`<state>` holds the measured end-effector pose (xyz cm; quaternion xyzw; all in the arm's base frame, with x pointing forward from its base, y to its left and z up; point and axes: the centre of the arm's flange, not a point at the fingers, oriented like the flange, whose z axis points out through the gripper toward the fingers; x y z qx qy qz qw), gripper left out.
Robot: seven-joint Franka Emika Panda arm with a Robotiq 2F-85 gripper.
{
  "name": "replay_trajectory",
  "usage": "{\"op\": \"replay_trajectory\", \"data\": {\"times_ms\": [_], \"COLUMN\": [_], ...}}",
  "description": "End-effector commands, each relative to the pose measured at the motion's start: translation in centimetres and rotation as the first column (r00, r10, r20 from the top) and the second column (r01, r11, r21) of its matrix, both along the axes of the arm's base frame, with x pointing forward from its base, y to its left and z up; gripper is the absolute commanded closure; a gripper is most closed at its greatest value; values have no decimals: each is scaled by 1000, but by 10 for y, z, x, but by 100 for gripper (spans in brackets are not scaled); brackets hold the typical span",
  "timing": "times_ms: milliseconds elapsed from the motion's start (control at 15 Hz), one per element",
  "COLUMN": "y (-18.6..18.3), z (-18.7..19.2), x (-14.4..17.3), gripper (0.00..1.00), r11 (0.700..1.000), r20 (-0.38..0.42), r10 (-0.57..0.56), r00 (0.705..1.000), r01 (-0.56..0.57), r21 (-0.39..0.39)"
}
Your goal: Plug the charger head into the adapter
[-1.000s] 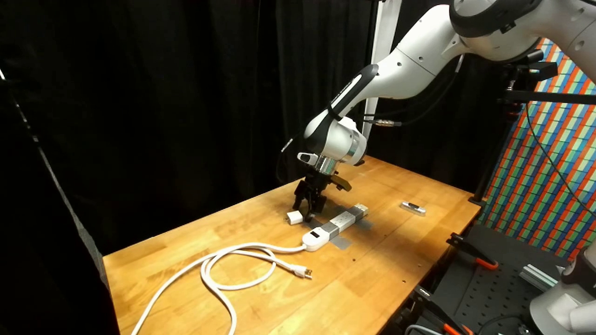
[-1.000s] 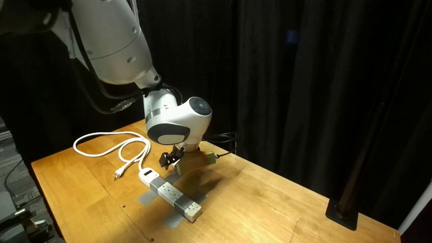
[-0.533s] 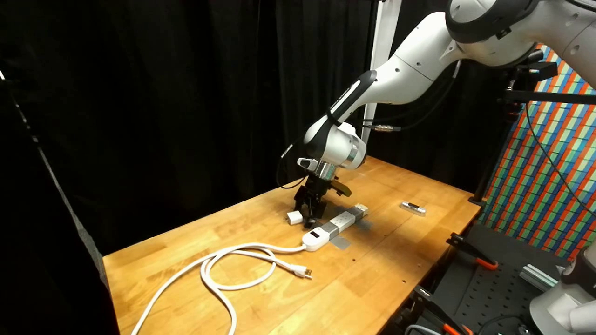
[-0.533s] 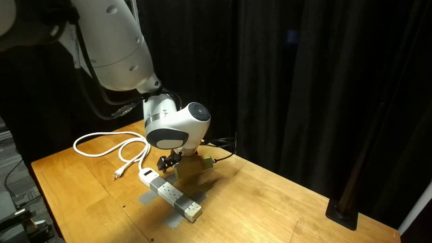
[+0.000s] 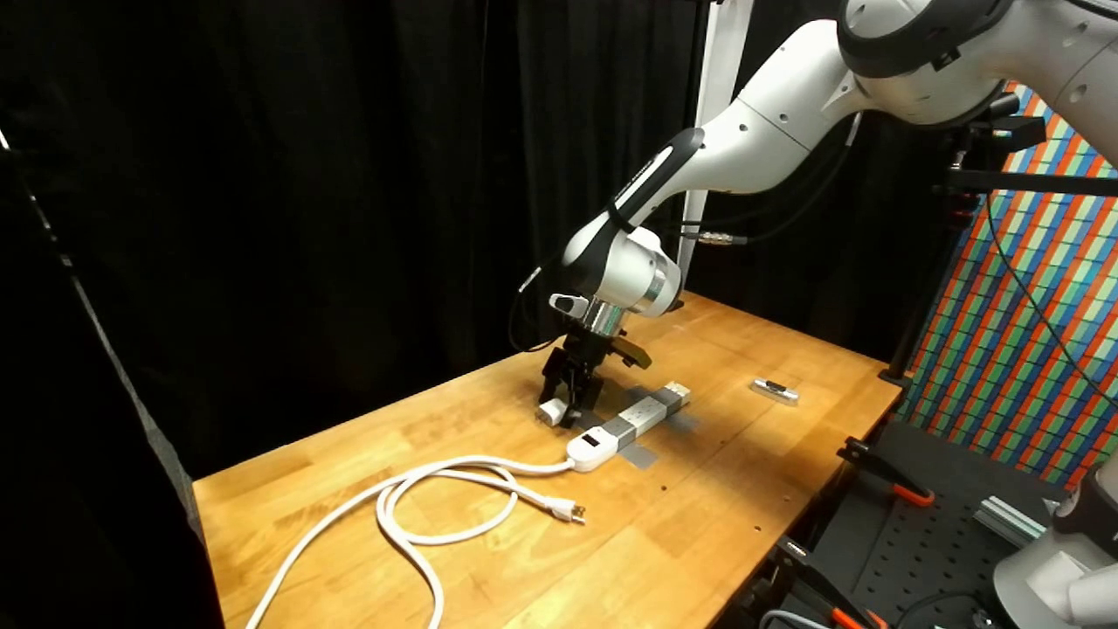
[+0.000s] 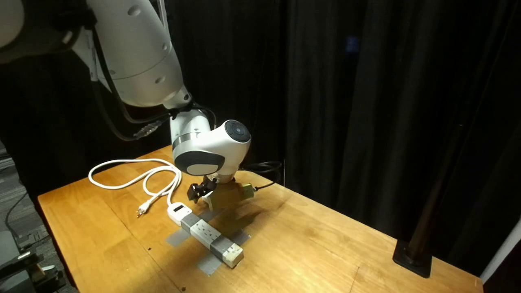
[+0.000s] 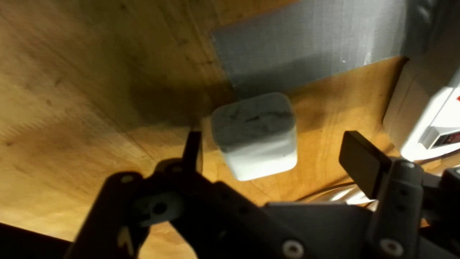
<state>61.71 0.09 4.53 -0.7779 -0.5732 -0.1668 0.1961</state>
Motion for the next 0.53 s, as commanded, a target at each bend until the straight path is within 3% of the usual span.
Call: {"op": "replay_trajectory", "data": {"times_ms": [0, 133, 467], "y": [1, 1, -8], "z": [1, -2, -8], "x": [5, 5, 12], "gripper": [33, 35, 74], "r11": [1000, 1000, 998], "r20": [8, 8, 13], "r10": [8, 13, 12], "r00": [1000, 1000, 1000], "r01": [-8, -13, -11], "r21": [9, -9, -68]}}
